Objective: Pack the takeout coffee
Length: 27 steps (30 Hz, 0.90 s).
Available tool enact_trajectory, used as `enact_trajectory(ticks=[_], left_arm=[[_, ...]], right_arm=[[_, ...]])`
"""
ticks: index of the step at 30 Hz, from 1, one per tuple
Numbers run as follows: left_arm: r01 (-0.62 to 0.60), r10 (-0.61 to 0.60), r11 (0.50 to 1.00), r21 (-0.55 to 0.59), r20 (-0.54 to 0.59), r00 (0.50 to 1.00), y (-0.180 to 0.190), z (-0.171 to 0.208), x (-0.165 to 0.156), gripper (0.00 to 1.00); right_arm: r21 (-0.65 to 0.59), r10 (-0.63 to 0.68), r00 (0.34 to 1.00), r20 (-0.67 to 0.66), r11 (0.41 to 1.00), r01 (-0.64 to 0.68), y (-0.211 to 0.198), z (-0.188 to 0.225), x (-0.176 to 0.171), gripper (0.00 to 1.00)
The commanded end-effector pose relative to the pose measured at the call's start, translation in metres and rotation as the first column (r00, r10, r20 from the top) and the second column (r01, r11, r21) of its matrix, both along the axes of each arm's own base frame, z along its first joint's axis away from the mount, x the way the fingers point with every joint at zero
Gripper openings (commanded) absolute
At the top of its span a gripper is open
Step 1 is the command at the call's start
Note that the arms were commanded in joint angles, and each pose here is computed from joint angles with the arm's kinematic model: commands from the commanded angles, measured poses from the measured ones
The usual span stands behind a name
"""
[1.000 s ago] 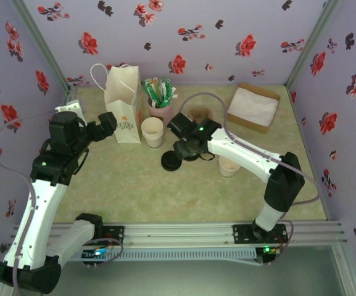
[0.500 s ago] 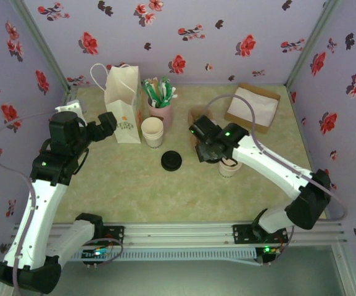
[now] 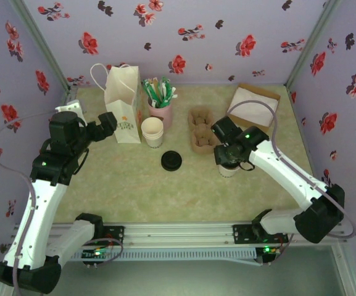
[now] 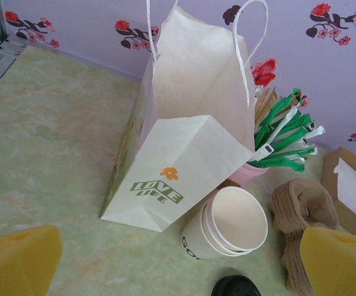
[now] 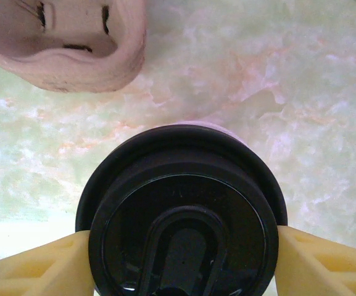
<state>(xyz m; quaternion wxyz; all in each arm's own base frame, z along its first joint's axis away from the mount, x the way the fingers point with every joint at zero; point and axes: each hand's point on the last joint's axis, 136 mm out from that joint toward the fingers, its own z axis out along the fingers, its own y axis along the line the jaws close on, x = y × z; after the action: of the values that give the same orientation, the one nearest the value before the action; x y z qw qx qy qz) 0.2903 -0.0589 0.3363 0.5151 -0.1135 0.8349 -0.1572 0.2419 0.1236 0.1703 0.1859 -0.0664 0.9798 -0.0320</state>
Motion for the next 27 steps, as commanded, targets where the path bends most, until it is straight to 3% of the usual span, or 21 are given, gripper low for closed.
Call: enact_trajectory(ticks=[1,27], left_arm=[[0.001,-0.001,1.0,-0.007,0.003,1.0,0.0,0.0,0.001,1.0],[0.002,-0.002,1.0,-0.003,-0.006,1.0,0.0,-0.003,0.003,1.0]], right_arm=[[0.02,-0.006,0.999,-0.042,1.0,0.007,-0.004,-0.007,-0.005,0.68],[0.045,-0.053,0.994,-0.091,0.997,0.057,-0.014,-0.033,0.012,0.66]])
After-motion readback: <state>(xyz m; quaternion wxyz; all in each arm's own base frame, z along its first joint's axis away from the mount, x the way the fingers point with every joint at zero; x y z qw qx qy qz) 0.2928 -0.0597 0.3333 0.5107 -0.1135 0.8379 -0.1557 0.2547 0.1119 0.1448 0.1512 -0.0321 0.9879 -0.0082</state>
